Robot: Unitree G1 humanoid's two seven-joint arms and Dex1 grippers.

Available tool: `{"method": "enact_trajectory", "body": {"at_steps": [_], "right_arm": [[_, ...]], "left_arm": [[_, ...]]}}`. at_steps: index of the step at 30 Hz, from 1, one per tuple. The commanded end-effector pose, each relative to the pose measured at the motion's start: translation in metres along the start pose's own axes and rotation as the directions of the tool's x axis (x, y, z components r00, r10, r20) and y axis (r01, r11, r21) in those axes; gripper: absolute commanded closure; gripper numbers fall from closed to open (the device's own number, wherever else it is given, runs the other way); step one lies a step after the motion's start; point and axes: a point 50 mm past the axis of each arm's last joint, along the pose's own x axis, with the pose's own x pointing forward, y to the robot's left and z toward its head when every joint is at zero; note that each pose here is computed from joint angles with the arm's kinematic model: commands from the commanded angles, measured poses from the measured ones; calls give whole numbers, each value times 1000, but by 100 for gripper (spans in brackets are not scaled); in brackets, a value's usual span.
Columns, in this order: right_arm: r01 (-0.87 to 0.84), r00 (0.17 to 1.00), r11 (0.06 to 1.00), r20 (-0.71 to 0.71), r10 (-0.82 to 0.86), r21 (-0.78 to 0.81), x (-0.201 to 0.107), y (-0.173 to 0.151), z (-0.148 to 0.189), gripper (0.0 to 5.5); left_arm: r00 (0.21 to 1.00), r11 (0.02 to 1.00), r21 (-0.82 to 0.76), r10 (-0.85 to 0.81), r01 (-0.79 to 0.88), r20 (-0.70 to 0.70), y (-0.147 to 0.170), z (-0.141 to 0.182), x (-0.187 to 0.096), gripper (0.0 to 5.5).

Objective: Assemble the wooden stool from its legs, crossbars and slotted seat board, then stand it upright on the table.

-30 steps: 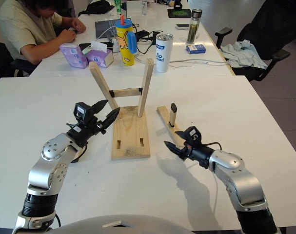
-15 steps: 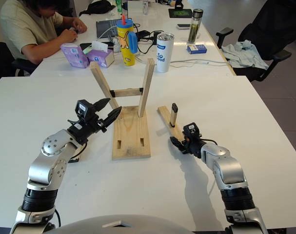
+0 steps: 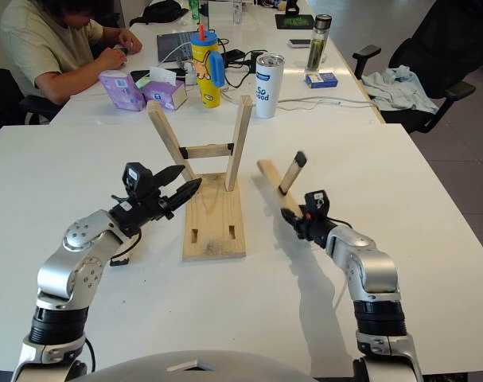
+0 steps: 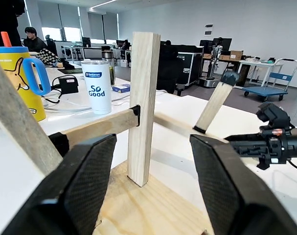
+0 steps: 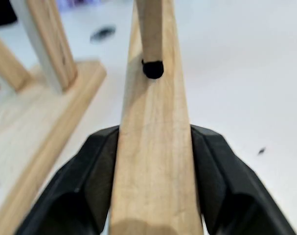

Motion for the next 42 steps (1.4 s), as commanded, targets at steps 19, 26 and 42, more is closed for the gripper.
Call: {"method": "enact_trajectory", "body": {"at_steps": [19, 26, 42], "right_arm": [[-848, 506, 468, 113, 855, 250, -45, 74, 62, 344], [-863, 413, 375, 47, 909, 338, -55, 71, 47, 344], [-873, 376, 340, 39, 926, 349, -62, 69, 44, 344]], "left_arm": [[881, 789, -394, -401, 472, 252, -2, 66, 6, 66], [846, 736, -417, -452, 533, 285, -12, 68, 9, 82], [807, 674, -457, -551, 581, 213, -23, 63, -3, 334]]}}
